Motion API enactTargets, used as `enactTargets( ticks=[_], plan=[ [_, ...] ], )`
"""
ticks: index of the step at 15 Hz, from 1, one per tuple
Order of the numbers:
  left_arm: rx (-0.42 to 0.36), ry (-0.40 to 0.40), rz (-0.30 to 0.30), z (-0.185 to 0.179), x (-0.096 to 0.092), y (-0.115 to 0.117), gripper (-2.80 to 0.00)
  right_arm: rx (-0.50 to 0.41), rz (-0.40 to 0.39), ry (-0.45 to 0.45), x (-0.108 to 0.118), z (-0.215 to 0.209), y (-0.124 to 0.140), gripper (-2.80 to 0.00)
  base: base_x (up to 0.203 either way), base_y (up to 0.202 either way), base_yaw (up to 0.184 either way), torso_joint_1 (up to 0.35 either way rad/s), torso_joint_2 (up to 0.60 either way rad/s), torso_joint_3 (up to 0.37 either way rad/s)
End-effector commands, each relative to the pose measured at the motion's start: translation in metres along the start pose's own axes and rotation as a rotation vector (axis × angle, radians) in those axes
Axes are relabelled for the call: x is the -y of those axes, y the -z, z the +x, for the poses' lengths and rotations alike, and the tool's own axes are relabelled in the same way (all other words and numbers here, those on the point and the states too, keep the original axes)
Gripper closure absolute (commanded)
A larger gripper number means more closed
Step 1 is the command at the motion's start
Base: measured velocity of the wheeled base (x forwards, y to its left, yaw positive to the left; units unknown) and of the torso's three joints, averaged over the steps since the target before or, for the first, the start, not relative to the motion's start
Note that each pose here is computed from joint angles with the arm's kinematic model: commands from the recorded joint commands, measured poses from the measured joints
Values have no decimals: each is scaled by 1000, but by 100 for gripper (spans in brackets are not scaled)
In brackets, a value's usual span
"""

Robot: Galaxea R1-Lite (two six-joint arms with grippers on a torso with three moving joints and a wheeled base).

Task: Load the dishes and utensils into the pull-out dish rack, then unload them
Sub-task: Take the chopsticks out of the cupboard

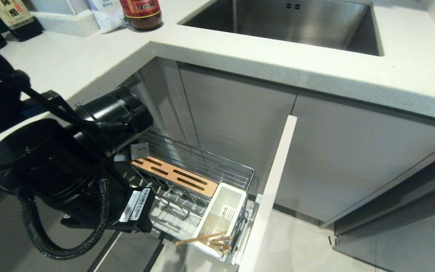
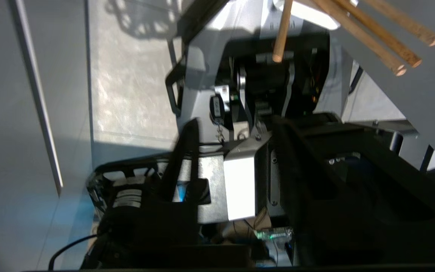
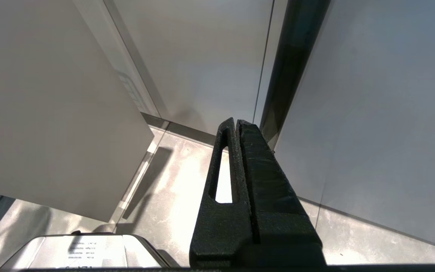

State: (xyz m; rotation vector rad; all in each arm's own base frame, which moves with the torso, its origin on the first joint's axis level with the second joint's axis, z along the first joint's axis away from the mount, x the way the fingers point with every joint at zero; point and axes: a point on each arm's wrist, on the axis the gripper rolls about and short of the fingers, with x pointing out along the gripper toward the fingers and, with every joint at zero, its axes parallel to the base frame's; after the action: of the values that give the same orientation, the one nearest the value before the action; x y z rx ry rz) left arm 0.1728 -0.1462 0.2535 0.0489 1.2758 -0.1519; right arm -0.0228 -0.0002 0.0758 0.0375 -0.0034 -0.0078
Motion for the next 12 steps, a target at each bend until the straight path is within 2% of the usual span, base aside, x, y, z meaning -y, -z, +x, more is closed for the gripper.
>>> enactTargets(
  ticks=[1, 8, 11, 12],
  plan=[
    [-53, -20, 3, 14, 6, -5, -280, 0, -1, 0, 0, 0, 0, 0, 0, 0, 0, 0, 0, 0],
    [-238, -28, 10, 61, 24, -19, -280, 0, -1, 0, 0, 0, 0, 0, 0, 0, 0, 0, 0, 0],
    [-255, -31, 0, 68, 27, -22, -280, 0, 1, 0, 0, 0, 0, 0, 0, 0, 0, 0, 0, 0],
    [-252, -34, -20, 68, 27, -22, -280, 0, -1, 0, 0, 0, 0, 0, 0, 0, 0, 0, 0, 0]
  ],
)
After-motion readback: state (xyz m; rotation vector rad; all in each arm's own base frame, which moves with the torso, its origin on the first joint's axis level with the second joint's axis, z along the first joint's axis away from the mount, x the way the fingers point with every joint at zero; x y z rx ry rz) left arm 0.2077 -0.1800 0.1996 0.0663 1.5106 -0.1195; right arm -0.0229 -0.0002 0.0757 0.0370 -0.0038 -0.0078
